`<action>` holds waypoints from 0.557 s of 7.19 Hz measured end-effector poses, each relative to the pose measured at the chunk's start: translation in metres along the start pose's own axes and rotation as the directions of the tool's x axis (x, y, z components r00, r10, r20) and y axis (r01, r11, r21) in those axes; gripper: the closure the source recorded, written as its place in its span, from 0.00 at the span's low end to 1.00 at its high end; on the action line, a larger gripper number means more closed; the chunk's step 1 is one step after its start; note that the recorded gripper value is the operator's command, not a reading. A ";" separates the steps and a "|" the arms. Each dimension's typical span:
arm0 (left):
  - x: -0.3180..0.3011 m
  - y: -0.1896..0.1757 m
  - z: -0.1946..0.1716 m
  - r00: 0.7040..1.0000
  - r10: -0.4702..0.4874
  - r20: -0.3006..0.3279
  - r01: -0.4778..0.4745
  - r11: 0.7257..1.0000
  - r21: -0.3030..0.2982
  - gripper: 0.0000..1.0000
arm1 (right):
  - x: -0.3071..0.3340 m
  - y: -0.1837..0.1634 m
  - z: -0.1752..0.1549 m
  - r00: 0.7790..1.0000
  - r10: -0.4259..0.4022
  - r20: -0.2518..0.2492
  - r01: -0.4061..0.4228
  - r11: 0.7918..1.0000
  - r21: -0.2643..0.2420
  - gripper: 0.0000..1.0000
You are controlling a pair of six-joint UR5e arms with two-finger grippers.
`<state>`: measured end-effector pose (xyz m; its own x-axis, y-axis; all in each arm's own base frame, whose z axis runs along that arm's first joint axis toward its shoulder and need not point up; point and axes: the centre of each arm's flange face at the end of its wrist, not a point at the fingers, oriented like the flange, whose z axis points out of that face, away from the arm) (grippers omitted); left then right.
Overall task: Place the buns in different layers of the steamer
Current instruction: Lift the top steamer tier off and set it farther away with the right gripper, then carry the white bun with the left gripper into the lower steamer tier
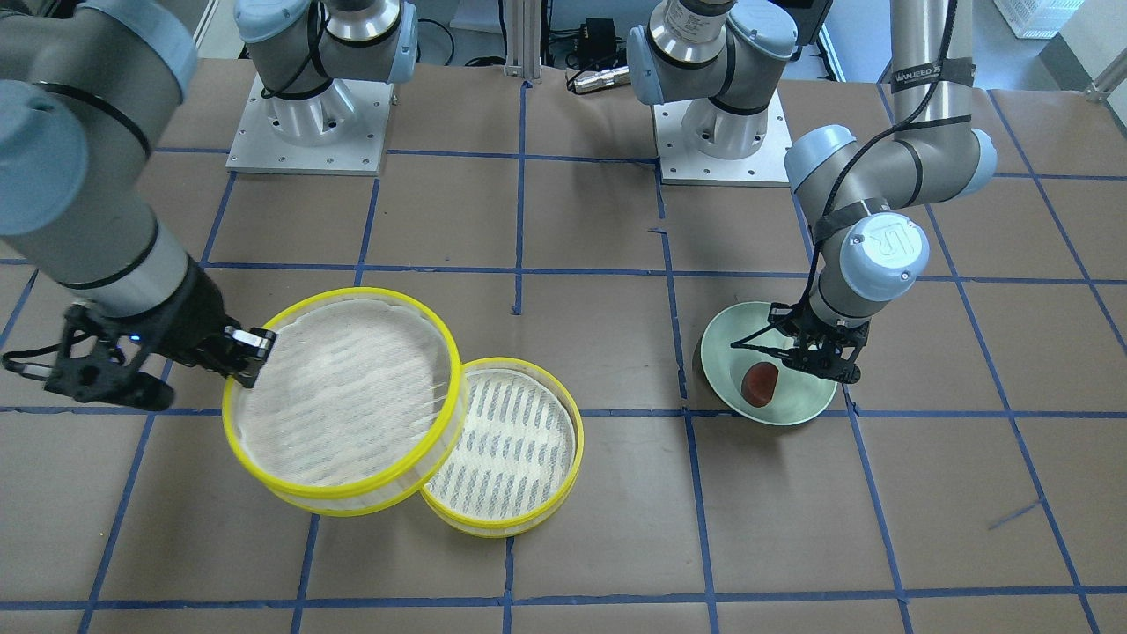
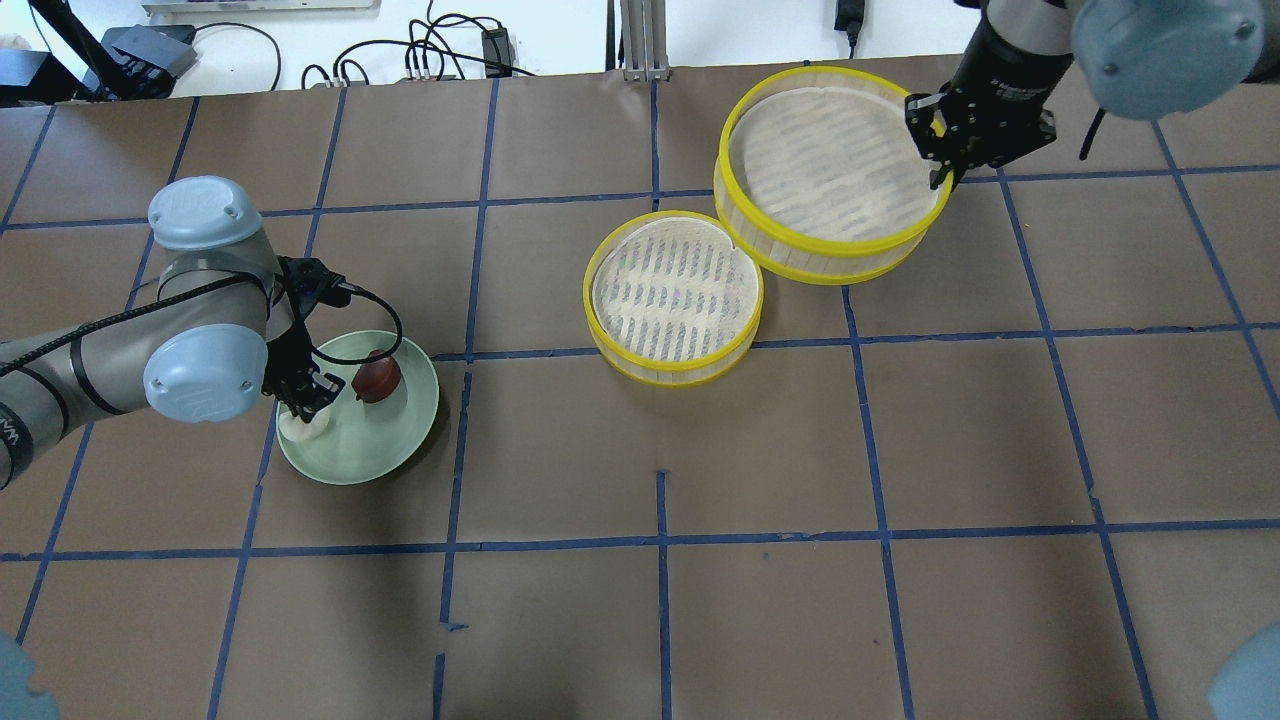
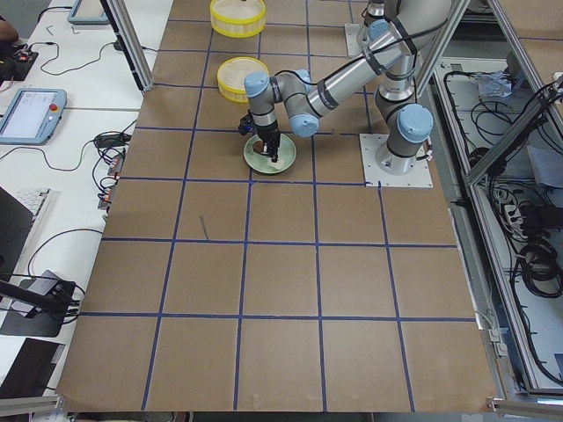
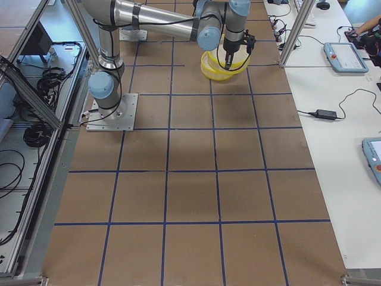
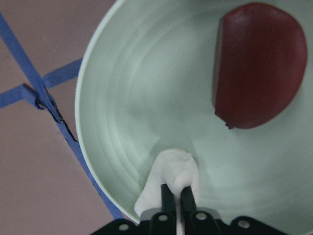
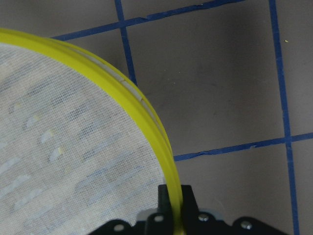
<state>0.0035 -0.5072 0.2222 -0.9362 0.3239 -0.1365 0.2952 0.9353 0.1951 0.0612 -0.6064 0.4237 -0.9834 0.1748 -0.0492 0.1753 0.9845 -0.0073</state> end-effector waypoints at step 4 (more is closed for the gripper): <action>0.063 -0.056 -0.150 0.999 -0.046 -0.016 0.048 0.980 0.195 0.99 | 0.018 -0.013 0.020 0.997 -0.068 -0.044 0.065 0.996 -0.053 0.95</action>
<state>-0.1008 -0.5606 0.3480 -0.9516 0.2786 -0.1295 0.2816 0.9595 -0.0046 0.0424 -0.6169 0.4034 -0.9941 0.1083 -0.0042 0.1080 0.9932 0.0429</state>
